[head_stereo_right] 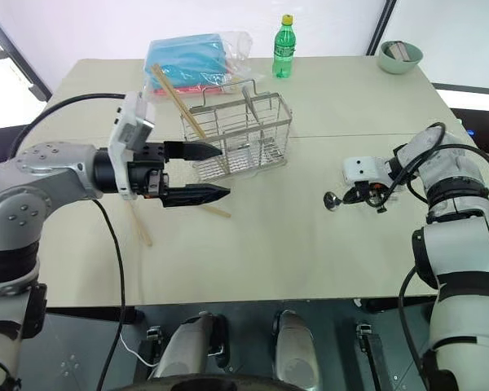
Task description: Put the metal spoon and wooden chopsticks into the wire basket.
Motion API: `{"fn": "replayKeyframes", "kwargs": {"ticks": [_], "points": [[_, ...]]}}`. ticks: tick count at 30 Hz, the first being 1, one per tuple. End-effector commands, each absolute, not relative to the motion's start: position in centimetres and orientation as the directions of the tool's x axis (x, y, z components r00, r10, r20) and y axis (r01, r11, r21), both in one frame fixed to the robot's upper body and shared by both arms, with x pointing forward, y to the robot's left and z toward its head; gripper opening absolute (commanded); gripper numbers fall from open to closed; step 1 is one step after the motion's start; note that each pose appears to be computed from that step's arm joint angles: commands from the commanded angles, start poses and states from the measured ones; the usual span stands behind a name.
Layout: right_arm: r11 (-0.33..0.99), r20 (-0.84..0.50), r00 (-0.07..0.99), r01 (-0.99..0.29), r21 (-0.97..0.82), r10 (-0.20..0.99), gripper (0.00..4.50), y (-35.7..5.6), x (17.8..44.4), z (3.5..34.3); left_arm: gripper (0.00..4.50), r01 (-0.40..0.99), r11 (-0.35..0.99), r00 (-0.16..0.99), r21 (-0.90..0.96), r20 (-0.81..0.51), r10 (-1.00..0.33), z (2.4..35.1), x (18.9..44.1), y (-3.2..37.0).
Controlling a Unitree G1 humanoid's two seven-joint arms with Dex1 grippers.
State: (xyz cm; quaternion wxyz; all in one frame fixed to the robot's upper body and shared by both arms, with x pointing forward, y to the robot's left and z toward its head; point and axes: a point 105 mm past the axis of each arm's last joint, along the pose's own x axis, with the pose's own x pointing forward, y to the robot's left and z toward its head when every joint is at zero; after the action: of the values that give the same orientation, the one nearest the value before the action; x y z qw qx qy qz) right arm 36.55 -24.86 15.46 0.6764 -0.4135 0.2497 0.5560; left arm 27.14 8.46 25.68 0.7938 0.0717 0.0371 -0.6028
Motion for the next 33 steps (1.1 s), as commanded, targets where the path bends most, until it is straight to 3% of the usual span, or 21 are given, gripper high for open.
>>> {"fn": "replayKeyframes", "kwargs": {"ticks": [1,5,8,15,22,27,33], "points": [[0.193,-0.516,0.348,-0.924,-0.331,0.782,0.03,-23.0,36.3,23.0,4.50,0.945,0.302,0.314,0.125,-0.089,-0.945,27.7,27.3,9.6],[0.284,-0.164,0.321,-0.935,-0.211,0.933,0.03,-21.8,34.3,30.9,4.50,0.939,0.311,0.324,0.149,-0.072,-0.943,28.5,27.7,9.9],[0.312,0.056,0.307,-0.936,-0.162,0.950,0.03,-21.1,33.4,35.5,4.50,0.939,0.304,0.318,0.158,-0.066,-0.946,28.8,27.9,9.8],[0.354,0.290,0.305,-0.926,-0.133,0.907,0.03,-18.2,34.1,39.8,4.50,0.942,0.287,0.302,0.176,-0.062,-0.951,29.1,28.5,9.4],[0.486,0.324,0.441,-0.871,-0.071,0.837,0.03,-14.6,38.3,37.9,4.50,0.940,0.286,0.300,0.187,-0.053,-0.953,29.4,28.5,9.1],[0.550,0.233,0.520,-0.831,-0.085,0.822,0.03,-13.1,40.6,34.2,4.50,0.925,0.322,0.336,0.203,-0.038,-0.941,29.7,28.6,9.5],[0.547,0.124,0.537,-0.834,-0.075,0.835,0.03,-12.5,41.3,29.8,4.50,0.874,0.427,0.437,0.233,0.012,-0.899,30.8,29.8,10.8]]}}
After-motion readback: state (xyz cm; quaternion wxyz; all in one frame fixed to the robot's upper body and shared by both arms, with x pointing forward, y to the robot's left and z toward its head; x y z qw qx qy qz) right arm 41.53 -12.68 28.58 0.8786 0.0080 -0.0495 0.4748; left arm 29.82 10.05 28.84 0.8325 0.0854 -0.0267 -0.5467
